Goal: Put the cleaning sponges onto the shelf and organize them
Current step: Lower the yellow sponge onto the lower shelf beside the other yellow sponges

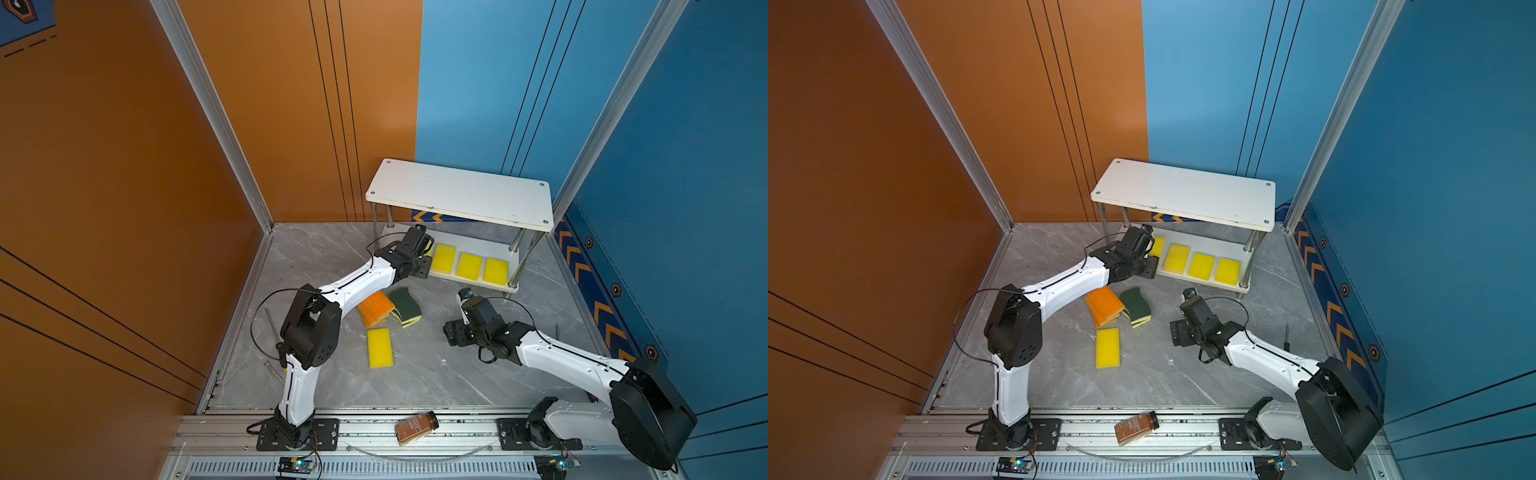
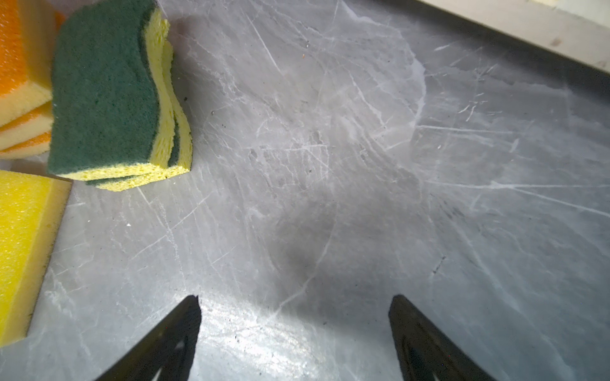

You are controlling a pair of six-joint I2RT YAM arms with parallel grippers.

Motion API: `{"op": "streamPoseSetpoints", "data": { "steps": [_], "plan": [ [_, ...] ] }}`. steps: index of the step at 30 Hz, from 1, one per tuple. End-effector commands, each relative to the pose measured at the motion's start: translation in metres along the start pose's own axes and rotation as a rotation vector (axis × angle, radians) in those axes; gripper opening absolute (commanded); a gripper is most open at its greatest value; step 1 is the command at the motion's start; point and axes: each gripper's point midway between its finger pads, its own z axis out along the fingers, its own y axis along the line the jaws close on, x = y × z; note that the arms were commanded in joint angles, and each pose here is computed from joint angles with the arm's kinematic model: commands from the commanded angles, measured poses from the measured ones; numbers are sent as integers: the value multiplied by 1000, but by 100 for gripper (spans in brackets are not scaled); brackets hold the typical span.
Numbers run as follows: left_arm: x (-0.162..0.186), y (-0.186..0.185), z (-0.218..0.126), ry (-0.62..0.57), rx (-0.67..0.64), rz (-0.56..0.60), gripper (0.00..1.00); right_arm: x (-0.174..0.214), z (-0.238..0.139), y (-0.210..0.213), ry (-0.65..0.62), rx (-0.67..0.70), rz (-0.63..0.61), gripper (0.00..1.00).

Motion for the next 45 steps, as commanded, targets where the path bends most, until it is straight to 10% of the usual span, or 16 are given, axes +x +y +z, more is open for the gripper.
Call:
{"op": "streamPoseSetpoints", "data": {
  "steps": [1,45],
  "plan": [
    [-13,0,4,-20,23,4,64,6,-1,-10,16,40,16,88],
    [-6,13,46,20,-27,7,65,3,5,-9,31,44,10,88]
  ]
}}
